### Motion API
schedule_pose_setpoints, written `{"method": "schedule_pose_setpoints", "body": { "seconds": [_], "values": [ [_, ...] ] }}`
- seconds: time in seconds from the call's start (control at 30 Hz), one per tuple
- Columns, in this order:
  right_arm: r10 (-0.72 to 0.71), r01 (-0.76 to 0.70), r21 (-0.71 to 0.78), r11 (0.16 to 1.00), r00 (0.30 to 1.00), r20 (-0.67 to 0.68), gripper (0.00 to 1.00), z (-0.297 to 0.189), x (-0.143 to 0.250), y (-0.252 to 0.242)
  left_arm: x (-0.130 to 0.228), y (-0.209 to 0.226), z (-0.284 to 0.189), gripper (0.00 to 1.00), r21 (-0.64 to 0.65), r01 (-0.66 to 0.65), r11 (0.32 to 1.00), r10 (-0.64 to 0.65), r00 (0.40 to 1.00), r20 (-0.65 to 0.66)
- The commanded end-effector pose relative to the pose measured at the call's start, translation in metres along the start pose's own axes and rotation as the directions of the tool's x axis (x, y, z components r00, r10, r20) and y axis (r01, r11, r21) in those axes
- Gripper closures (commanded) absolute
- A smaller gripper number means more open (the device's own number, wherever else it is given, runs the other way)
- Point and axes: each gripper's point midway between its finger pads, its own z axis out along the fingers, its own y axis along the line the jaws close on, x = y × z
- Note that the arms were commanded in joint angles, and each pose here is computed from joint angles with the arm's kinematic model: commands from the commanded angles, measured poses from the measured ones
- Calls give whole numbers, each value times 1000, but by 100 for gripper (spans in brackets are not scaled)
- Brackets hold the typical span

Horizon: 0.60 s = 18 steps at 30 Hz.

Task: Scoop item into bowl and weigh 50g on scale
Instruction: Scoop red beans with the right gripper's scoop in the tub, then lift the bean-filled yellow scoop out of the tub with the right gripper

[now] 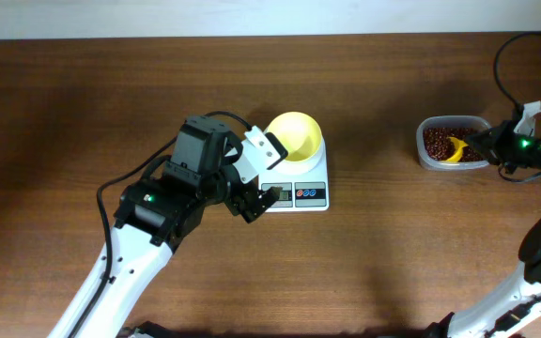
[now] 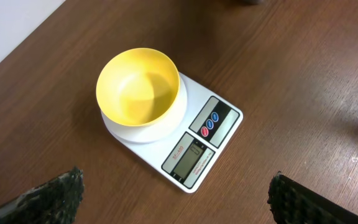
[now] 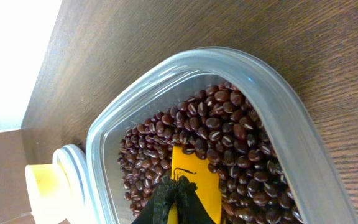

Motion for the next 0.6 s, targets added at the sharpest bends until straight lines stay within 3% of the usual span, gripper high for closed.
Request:
{"method": "schedule_pose_setpoints", "body": {
  "seconds": [0.0,0.2,0.57],
  "values": [
    [26,-26,-62,998,1000,-3,96,-2,3,-7,-1,-4,-1,1,17,-12,1000,11,1000,12],
    [78,-73,-116,991,996,45,96,-26,-7,-20,-1,-4,-1,1,17,-12,1000,12,1000,12],
    [48,-39,-205,978,998,39,96,-30,-4,-5,-1,-4,-1,1,17,-12,1000,12,1000,12]
  ]
}}
